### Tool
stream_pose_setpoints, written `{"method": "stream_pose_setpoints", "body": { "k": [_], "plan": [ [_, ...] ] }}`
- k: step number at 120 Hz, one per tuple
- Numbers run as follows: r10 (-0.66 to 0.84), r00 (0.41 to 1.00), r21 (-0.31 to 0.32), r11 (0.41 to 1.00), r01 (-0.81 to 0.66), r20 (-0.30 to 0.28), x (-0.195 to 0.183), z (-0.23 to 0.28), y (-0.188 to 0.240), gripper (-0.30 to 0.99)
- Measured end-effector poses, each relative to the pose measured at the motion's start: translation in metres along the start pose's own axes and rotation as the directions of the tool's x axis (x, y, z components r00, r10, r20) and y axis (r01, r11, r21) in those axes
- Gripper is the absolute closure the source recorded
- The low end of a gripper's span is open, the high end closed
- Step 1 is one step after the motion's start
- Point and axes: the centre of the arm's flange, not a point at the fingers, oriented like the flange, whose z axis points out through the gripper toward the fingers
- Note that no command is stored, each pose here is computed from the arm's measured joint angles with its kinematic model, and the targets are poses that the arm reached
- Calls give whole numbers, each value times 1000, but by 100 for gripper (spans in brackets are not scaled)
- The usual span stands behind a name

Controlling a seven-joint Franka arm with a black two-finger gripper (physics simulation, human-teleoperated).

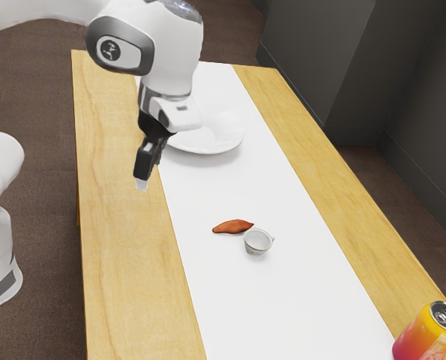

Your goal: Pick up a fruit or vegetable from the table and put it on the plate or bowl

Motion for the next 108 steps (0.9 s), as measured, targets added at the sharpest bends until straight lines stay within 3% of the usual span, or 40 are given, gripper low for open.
{"method": "stream_pose_setpoints", "body": {
  "k": [15, 26, 41, 52, 67, 86, 96, 108],
  "plan": [
    [-21, 998, 115, 993, 13, 66, 11, -36, -11, 0],
    [-63, 992, 79, 995, 54, 112, 6, -48, -28, 0],
    [-115, 991, 67, 992, 111, 67, -14, -55, -32, 0],
    [-169, 984, 76, 983, 164, 52, -9, -45, -28, 0],
    [-74, 997, 90, 993, 72, 18, 4, -38, 34, 0],
    [-81, 996, 6, 997, 81, 43, 23, 4, 73, 0],
    [-127, 990, -18, 991, 129, 66, 54, 25, 83, 0],
    [-207, 978, -59, 976, 208, 31, 85, 20, 73, 0]
  ]
}}
